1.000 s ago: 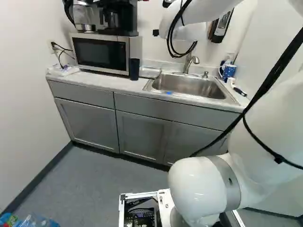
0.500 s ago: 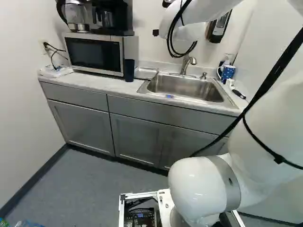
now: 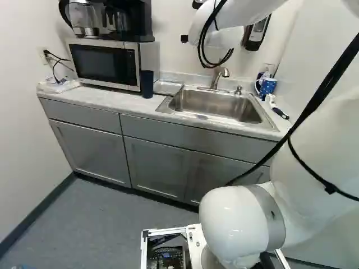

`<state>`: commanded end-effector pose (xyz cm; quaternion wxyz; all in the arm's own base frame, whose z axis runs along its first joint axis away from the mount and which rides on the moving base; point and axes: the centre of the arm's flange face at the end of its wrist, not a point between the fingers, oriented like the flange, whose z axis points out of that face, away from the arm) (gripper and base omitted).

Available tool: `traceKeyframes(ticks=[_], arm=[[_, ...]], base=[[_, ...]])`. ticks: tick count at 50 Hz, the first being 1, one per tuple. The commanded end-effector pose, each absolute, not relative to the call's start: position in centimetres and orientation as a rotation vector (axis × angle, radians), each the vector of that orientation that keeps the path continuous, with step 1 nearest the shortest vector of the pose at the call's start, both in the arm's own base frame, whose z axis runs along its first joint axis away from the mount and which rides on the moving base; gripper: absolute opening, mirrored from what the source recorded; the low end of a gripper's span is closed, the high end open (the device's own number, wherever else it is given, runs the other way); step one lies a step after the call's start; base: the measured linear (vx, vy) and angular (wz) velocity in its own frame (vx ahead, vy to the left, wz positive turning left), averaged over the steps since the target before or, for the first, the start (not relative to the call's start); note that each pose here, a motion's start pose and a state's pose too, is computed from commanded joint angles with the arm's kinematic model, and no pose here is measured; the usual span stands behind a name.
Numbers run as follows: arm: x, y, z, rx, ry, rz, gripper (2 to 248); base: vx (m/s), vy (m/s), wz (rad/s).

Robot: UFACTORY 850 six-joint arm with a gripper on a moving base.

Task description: Rinse the cup and place it in the tray

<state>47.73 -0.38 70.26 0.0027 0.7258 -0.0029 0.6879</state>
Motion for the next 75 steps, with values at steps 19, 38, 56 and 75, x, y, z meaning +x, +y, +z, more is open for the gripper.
traceKeyframes(ticks=[19, 38, 56, 75], arm=[[47.7, -0.4, 70.3, 2.276, -0.009, 2.157, 247], [48.1, -0.8, 70.2, 2.277, -0.019, 2.148, 247], [49.4, -2.4, 70.0, 2.299, -0.057, 2.091, 247], [51.2, -4.7, 69.4, 2.351, -0.108, 1.990, 247]], base=[[0.004, -0.007, 0.002], [0.000, 0.000, 0.000], [0.000, 0.000, 0.000], [0.000, 0.000, 0.000]])
